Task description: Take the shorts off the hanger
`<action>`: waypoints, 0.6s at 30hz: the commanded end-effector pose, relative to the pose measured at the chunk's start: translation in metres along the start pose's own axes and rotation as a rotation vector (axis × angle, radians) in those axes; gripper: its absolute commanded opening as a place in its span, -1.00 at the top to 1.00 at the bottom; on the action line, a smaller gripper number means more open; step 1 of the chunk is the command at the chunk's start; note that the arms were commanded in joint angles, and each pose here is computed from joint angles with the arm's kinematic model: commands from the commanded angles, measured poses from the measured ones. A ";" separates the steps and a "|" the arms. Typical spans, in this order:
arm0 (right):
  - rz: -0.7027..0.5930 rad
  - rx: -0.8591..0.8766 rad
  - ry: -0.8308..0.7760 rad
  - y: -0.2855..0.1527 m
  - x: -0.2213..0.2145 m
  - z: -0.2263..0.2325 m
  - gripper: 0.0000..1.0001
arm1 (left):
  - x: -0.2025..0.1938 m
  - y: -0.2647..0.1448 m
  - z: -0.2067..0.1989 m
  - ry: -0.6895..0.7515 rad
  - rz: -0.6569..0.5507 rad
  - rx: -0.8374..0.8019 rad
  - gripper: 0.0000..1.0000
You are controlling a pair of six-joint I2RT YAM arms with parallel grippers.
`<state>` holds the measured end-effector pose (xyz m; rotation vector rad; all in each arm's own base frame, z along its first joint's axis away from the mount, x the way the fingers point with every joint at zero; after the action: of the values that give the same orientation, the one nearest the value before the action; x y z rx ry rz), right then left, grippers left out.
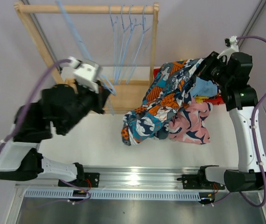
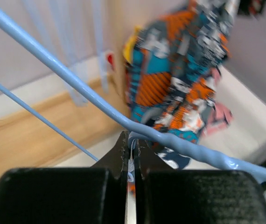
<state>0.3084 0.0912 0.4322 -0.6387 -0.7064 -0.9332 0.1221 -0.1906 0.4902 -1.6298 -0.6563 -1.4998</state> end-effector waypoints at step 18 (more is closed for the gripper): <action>-0.556 -0.560 0.018 0.064 0.166 -0.147 1.00 | -0.031 0.020 0.072 -0.147 0.064 -0.072 1.00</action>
<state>0.4557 -0.0415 0.4201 -0.9638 -0.5117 -1.4752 0.1637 -0.1149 0.4669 -1.6295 -0.7509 -1.3109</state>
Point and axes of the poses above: each gripper's point midway between its finger pads, its own y axis out along the fingers, its own z axis along the line the jaws close on, x = y × z, the point moved 6 cm from there along -y, back along the fingers, and after that the axes turned 3 degrees about y, right-handed, at the moved point
